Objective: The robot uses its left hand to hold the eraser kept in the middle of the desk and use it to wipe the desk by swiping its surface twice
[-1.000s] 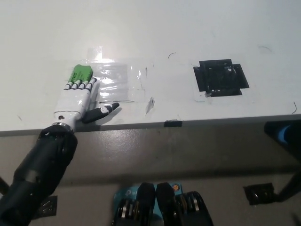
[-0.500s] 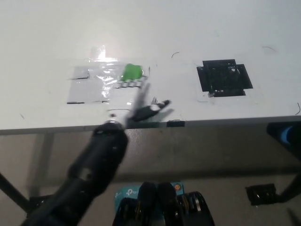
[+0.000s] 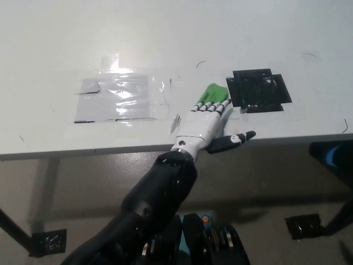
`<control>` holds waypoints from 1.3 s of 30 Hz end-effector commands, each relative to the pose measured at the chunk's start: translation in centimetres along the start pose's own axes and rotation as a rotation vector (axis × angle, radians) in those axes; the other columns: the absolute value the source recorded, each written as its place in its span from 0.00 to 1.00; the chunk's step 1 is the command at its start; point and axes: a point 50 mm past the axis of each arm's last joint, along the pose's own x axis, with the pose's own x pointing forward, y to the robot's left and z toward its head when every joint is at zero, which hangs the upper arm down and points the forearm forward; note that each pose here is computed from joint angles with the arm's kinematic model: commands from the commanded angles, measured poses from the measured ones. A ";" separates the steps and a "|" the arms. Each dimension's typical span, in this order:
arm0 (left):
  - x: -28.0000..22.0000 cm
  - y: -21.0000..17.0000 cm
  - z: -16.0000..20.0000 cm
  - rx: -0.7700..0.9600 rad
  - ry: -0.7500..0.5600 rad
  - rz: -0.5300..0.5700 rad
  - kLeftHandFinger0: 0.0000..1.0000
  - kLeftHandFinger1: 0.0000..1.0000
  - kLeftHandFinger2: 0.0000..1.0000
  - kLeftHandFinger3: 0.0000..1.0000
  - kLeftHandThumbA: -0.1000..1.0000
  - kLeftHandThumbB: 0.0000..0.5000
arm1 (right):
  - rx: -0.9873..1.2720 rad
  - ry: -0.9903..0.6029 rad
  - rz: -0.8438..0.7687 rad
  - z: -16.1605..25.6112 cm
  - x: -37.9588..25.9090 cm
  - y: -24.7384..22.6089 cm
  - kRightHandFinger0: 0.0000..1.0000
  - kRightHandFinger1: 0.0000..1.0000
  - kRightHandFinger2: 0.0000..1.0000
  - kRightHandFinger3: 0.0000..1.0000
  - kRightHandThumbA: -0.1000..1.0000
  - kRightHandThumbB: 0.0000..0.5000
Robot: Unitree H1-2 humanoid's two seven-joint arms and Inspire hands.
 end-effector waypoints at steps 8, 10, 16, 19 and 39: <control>-2.1 -6.4 -2.1 0.185 0.113 -0.359 1.00 1.00 1.00 1.00 1.00 0.98 | 0.056 -0.080 -0.034 1.6 0.2 0.4 1.00 1.00 1.00 1.00 1.00 0.00; -2.2 -6.3 -2.8 0.214 0.130 -0.367 1.00 1.00 1.00 1.00 1.00 1.00 | 0.054 -0.084 -0.033 1.5 0.1 0.4 1.00 1.00 1.00 1.00 1.00 0.01; -2.8 -5.3 -6.7 0.286 0.195 -0.391 1.00 1.00 1.00 1.00 1.00 0.98 | 0.068 -0.088 -0.024 1.4 -0.2 0.1 1.00 1.00 1.00 1.00 1.00 0.01; -3.4 -4.4 -9.3 0.285 0.244 -0.373 1.00 1.00 1.00 1.00 1.00 0.93 | 0.067 -0.085 -0.037 1.5 -0.2 0.1 1.00 1.00 1.00 1.00 1.00 0.01; -12.8 -4.1 -21.8 -0.008 0.612 -0.222 1.00 1.00 1.00 1.00 1.00 0.87 | 0.061 -0.079 -0.091 0.7 -0.4 -1.5 1.00 1.00 1.00 1.00 1.00 0.00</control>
